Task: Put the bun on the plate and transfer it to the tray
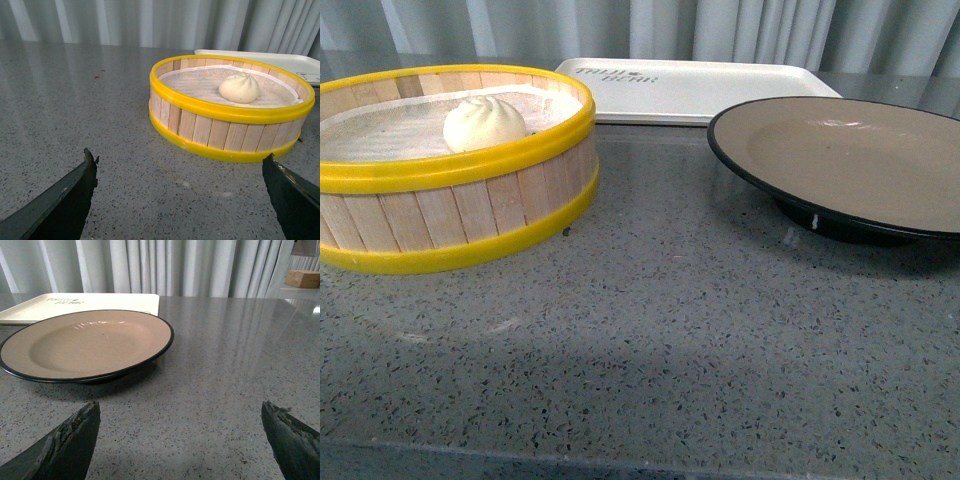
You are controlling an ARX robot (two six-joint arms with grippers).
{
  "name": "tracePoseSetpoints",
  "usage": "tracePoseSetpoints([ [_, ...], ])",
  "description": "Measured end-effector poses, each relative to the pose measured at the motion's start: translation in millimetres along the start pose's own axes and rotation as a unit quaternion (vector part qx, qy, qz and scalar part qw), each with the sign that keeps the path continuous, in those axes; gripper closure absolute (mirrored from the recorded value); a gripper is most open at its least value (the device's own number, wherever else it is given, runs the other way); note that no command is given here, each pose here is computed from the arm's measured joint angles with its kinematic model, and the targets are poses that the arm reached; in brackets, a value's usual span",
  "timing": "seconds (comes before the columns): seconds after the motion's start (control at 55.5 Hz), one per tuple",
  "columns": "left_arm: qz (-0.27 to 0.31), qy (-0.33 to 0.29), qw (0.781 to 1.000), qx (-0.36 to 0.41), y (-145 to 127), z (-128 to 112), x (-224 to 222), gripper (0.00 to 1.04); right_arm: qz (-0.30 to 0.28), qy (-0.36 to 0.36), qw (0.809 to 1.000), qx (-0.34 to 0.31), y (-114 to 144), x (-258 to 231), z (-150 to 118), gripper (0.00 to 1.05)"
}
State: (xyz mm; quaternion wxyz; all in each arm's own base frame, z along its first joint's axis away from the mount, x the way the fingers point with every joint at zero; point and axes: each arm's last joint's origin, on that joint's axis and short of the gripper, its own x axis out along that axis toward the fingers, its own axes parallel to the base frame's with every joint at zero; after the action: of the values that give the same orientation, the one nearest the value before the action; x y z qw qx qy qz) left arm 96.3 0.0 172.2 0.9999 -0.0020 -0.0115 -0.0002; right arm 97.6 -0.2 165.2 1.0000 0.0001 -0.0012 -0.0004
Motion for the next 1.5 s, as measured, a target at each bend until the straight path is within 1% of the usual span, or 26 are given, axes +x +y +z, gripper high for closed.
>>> tracePoseSetpoints([
  [0.937,0.000,0.001,1.000,0.000,0,0,0,0.07,0.000,0.000,1.000,0.000,0,0,0,0.08],
  [0.973,-0.019,0.079,0.997,-0.006,1,-2,1,0.07,0.000,0.000,1.000,0.000,0,0,0,0.08],
  [0.991,-0.027,0.123,0.992,-0.010,1,-1,1,0.07,0.000,0.000,1.000,0.000,0,0,0,0.08],
  [1.009,-0.031,0.182,0.983,-0.020,3,0,2,0.07,0.000,0.000,1.000,0.000,0,0,0,0.08],
  [1.045,-0.027,0.235,0.971,-0.036,6,2,4,0.07,0.001,0.000,1.000,0.000,0,0,0,0.08],
  [1.081,-0.021,0.255,0.965,-0.049,9,4,6,0.07,0.000,0.000,1.000,0.000,0,0,0,0.08],
  [1.135,-0.012,0.246,0.967,-0.059,14,12,10,0.07,0.000,0.000,1.000,0.000,0,0,0,0.08],
  [1.225,0.002,0.201,0.978,-0.058,18,37,19,0.07,0.000,0.000,1.000,0.000,0,0,0,0.08],
  [1.261,0.000,0.185,0.981,-0.056,17,48,25,0.07,0.000,0.000,1.000,0.000,0,0,0,0.08],
  [1.315,-0.004,0.175,0.983,-0.053,15,56,33,0.07,0.000,0.000,1.000,0.000,0,0,0,0.08],
  [1.405,-0.022,0.156,0.987,-0.041,1,77,62,0.07,0.000,0.000,1.000,0.000,0,0,0,0.08],
  [1.495,-0.065,0.144,0.987,-0.028,-27,104,101,0.07,0.000,0.000,1.000,0.000,0,0,0,0.08],
])
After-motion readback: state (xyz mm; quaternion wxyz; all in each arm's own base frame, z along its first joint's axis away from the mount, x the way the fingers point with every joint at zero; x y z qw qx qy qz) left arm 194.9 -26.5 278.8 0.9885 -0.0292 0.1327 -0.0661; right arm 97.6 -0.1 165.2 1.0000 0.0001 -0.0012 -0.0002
